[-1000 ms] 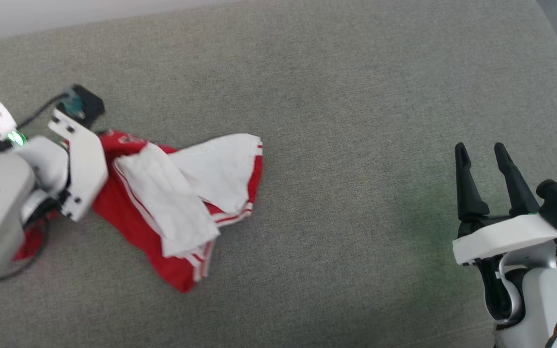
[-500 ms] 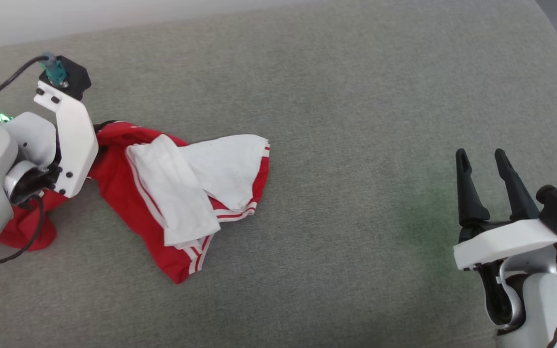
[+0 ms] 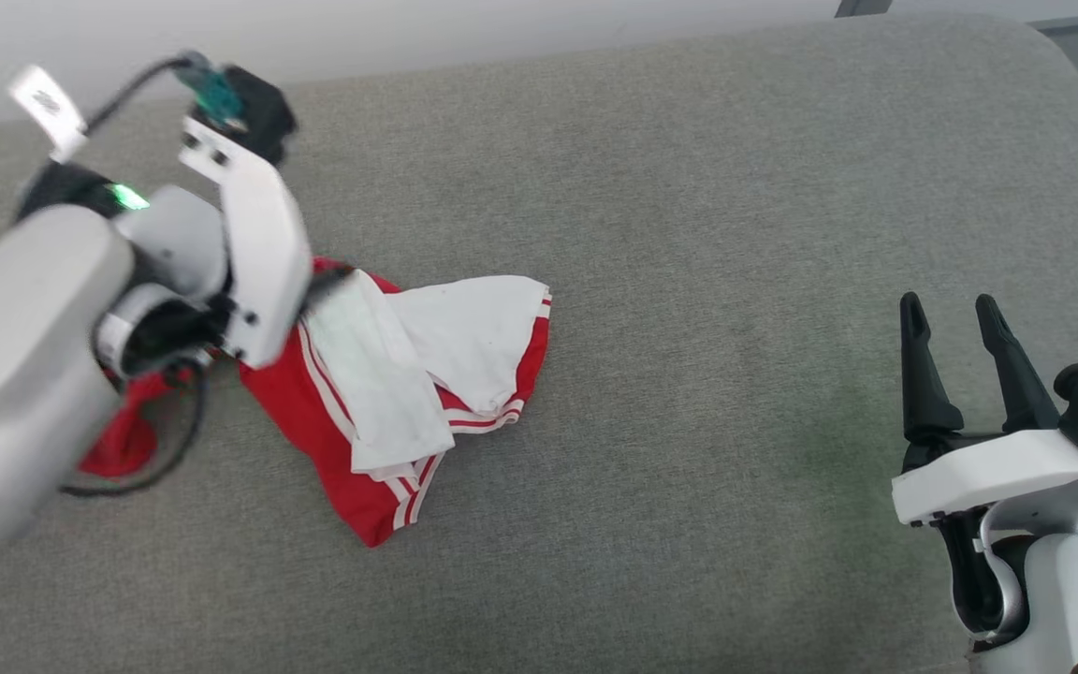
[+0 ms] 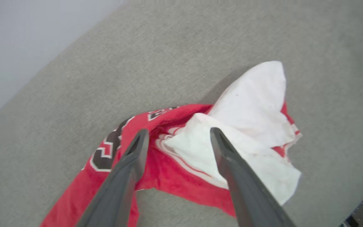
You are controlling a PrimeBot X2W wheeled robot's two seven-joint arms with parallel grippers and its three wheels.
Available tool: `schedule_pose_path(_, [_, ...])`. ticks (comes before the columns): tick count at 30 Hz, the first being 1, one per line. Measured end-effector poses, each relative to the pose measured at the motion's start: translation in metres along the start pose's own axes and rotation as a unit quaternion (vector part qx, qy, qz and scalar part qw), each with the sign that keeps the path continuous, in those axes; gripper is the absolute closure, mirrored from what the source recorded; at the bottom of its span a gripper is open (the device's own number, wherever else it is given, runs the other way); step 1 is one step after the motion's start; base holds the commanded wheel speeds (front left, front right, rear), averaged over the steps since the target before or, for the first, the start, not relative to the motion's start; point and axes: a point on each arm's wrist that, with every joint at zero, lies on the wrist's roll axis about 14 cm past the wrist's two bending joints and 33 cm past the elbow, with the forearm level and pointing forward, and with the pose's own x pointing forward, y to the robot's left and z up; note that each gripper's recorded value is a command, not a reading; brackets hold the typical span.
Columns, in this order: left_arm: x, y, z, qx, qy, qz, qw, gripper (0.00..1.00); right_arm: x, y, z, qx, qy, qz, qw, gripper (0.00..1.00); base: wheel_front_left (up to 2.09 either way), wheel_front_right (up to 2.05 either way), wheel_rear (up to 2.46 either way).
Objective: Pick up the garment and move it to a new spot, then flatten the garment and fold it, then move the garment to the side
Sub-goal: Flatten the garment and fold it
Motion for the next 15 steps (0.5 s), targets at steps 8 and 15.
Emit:
schedule_pose_path(8, [0.015, -0.038, -0.007, 0.005, 0.026, -0.041, 0.999, 0.0, -0.008, -0.016, 0.005, -0.003, -0.008, -0.023, 1.0, 0.0, 0.0, 0.0, 0.0])
schedule_pose_path(15, [0.029, -0.038, -0.035, -0.001, 0.086, -0.024, 0.996, 0.0, -0.013, -0.026, 0.001, -0.002, -0.003, -0.036, 0.999, 0.0, 0.0, 0.0, 0.0])
